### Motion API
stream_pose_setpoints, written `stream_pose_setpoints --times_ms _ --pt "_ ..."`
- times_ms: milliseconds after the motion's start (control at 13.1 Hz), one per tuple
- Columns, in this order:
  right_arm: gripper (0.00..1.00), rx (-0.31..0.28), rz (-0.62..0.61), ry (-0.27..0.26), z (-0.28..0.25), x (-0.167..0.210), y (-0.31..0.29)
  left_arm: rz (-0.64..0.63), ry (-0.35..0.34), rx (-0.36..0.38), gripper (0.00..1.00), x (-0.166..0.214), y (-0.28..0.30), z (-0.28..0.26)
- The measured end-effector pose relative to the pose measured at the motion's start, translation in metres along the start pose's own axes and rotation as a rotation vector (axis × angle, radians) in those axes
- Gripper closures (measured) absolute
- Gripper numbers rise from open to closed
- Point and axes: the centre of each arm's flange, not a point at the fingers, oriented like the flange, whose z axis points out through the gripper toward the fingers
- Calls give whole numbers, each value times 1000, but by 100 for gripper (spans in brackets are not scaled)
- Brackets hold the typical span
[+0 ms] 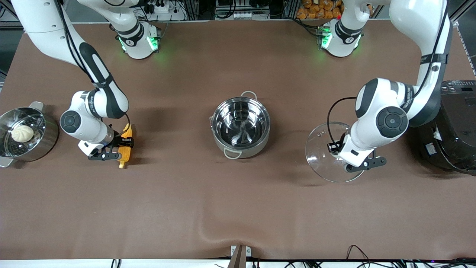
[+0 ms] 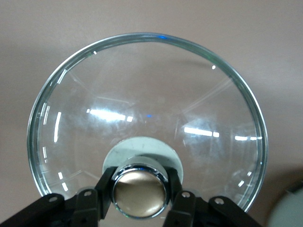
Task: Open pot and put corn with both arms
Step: 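Lift the glass lid off the pot with the left gripper, then set the lid on the table while the right gripper lifts the corn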
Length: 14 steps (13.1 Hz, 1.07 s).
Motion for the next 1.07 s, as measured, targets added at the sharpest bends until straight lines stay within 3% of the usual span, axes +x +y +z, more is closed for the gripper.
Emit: stream_pose_setpoints --times_ms 382,458,764,840,1069 --pt "56 0 -2 5 -3 2 -1 -17 -10 -21 51 -27 -67 110" --pt "61 1 -5 6 -5 4 -3 -14 -22 -18 51 -33 -67 120" --pt "61 3 -27 -8 -26 9 -18 -12 -22 -19 50 -34 -66 122" --pt "61 3 -22 -20 -35 11 -24 -12 -22 -18 44 -34 -66 122" --pt "61 -7 32 -68 -73 18 -79 -28 9 -22 13 -14 -70 91"
